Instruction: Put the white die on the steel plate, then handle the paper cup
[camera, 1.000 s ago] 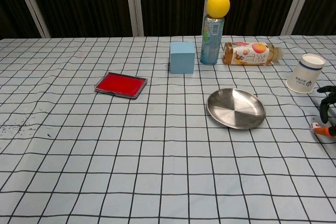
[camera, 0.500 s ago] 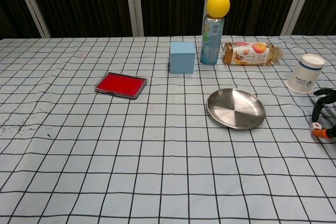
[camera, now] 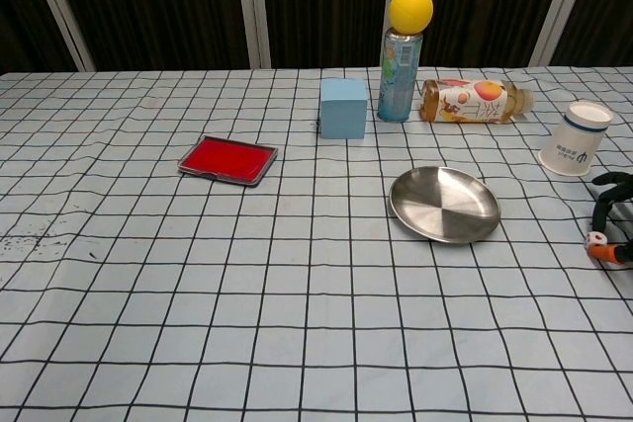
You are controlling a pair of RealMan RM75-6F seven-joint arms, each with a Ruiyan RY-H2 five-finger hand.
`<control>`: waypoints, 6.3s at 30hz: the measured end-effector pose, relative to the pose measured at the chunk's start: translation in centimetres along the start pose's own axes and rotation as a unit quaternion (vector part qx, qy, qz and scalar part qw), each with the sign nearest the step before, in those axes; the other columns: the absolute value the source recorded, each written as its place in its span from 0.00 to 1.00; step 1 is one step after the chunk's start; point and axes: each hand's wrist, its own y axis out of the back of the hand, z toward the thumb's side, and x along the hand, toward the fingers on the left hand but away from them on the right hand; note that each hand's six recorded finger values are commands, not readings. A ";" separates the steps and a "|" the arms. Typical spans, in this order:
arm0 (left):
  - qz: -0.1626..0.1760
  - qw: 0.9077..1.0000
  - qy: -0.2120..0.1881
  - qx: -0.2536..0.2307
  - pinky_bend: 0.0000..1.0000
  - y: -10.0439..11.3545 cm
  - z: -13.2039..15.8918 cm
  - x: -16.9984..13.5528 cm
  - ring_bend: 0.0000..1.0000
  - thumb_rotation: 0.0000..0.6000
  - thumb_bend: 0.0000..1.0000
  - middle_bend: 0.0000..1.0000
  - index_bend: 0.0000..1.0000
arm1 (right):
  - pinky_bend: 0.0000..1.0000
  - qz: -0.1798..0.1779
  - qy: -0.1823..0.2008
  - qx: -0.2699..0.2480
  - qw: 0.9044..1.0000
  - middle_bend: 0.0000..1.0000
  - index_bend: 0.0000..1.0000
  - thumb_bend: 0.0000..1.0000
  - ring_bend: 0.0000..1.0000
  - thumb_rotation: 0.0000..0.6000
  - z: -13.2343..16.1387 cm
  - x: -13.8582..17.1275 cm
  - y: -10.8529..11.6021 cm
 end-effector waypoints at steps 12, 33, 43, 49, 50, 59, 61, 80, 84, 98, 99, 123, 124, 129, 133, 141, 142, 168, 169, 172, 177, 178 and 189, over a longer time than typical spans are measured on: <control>0.000 1.000 0.000 -0.001 0.02 0.0 0.0 0.0 0.00 1.00 0.29 0.00 0.29 | 0.00 -0.015 0.008 -0.013 1.000 0.09 0.70 0.39 0.06 1.00 0.4 0.3 1.1; 0.003 1.000 0.001 -0.013 0.02 0.5 -0.5 -0.1 0.00 1.00 0.29 0.00 0.29 | 0.00 -0.122 0.106 -0.021 0.987 0.09 0.70 0.39 0.06 1.00 8.3 3.0 10.9; 0.004 1.000 0.004 -0.020 0.02 0.8 -0.9 0.0 0.00 1.00 0.29 0.00 0.29 | 0.00 -0.065 0.144 0.002 0.987 0.09 0.70 0.39 0.06 1.00 15.2 0.0 6.4; 0.005 1.000 0.003 -0.025 0.02 1.0 -1.1 0.0 0.00 1.00 0.29 0.00 0.29 | 0.00 -0.039 0.137 0.018 0.990 0.09 0.70 0.39 0.06 1.00 16.5 -1.8 3.4; 0.006 1.000 0.003 -0.026 0.02 1.0 -1.2 0.0 0.00 1.00 0.29 0.00 0.29 | 0.00 -0.037 0.136 0.020 0.990 0.09 0.70 0.39 0.06 1.00 16.5 -2.0 3.2; 0.009 0.999 0.008 -0.030 0.02 1.3 -1.6 0.1 0.00 1.00 0.29 0.00 0.29 | 0.00 -0.008 0.115 0.027 0.993 0.09 0.70 0.39 0.06 1.00 15.5 -3.5 0.5; 0.007 1.000 0.007 -0.027 0.02 1.2 -1.5 0.1 0.00 1.00 0.29 0.00 0.29 | 0.00 -0.003 0.113 0.028 0.993 0.09 0.70 0.39 0.06 1.00 15.4 -3.7 0.1; 0.004 1.000 0.009 -0.022 0.02 1.0 -1.4 0.2 0.00 1.00 0.29 0.00 0.29 | 0.00 0.022 0.103 0.036 0.994 0.09 0.50 0.15 0.04 1.00 15.2 -5.5 -2.1; 0.003 1.000 0.009 -0.022 0.02 0.9 -1.3 0.2 0.00 1.00 0.29 0.00 0.29 | 0.00 0.029 0.106 0.034 0.993 0.08 0.45 0.13 0.03 1.00 15.2 -5.2 -2.1; 0.002 1.000 0.010 -0.020 0.02 0.8 -1.3 0.3 0.00 1.00 0.29 0.00 0.29 | 0.00 0.006 0.114 0.004 0.993 0.07 0.34 0.07 0.03 1.00 15.8 -5.1 0.6; 0.002 1.000 0.009 -0.020 0.02 0.8 -1.3 0.3 0.00 1.00 0.29 0.00 0.29 | 0.00 0.002 0.115 -0.001 0.993 0.07 0.34 0.07 0.03 1.00 15.8 -5.1 1.0; -0.001 1.000 0.008 -0.015 0.02 0.5 -0.9 0.1 0.00 1.00 0.29 0.00 0.29 | 0.00 -0.101 0.047 0.037 0.993 0.06 0.06 0.07 0.03 1.00 7.2 -5.7 12.7; -0.001 1.000 0.008 -0.014 0.02 0.5 -0.9 0.1 0.00 1.00 0.29 0.00 0.29 | 0.00 -0.097 0.042 0.042 0.993 0.06 0.06 0.07 0.03 1.00 6.8 -5.7 12.7; -0.002 1.000 0.009 -0.012 0.02 0.4 -0.8 0.2 0.00 1.00 0.29 0.00 0.29 | 0.00 -0.086 0.029 0.057 0.994 0.06 0.08 0.07 0.03 1.00 5.9 -6.0 12.6; -0.003 1.000 0.009 -0.011 0.02 0.4 -0.8 0.2 0.00 1.00 0.29 0.00 0.29 | 0.00 -0.085 0.027 0.061 0.994 0.06 0.13 0.07 0.03 1.00 5.8 -6.3 12.5; -0.001 1.000 0.015 -0.012 0.02 0.5 -1.0 0.1 0.00 1.00 0.29 0.00 0.29 | 0.00 -0.087 0.017 0.071 0.994 0.13 0.23 0.07 0.03 1.00 5.4 -7.6 12.8; -0.001 1.000 0.016 -0.012 0.02 0.4 -1.0 0.2 0.00 1.00 0.29 0.00 0.29 | 0.00 -0.085 0.016 0.073 0.994 0.15 0.25 0.07 0.03 1.00 5.3 -7.8 12.7; -0.009 1.000 0.021 0.002 0.02 -0.2 -0.7 0.5 0.00 1.00 0.29 0.00 0.30 | 0.00 -0.070 0.014 0.128 0.989 0.36 0.31 0.07 0.11 1.00 5.3 -9.8 12.0; -0.009 1.000 0.022 0.002 0.02 -0.2 -0.7 0.5 0.00 1.00 0.29 0.00 0.30 | 0.00 -0.071 0.013 0.130 0.989 0.36 0.31 0.07 0.11 1.00 5.2 -9.8 12.0; -0.010 1.000 0.021 0.003 0.02 -0.2 -0.7 0.6 0.00 1.00 0.29 0.00 0.30 | 0.00 -0.071 0.011 0.132 0.989 0.37 0.32 0.07 0.11 1.00 5.1 -9.8 12.2; -0.011 1.000 0.020 0.004 0.02 -0.3 -0.6 0.6 0.00 1.00 0.29 0.00 0.30 | 0.00 -0.072 0.007 0.135 0.988 0.37 0.35 0.07 0.12 1.00 4.7 -9.7 12.3; -0.011 1.000 0.020 0.004 0.02 -0.3 -0.6 0.6 0.00 1.00 0.29 0.00 0.30 | 0.00 -0.072 0.005 0.136 0.988 0.37 0.35 0.07 0.12 1.00 4.6 -9.6 12.4; -0.014 1.000 0.019 0.008 0.02 -0.5 -0.4 0.6 0.00 1.00 0.29 0.00 0.30 | 0.00 -0.078 0.008 0.137 0.987 0.39 0.39 0.07 0.15 1.00 4.5 -9.4 12.8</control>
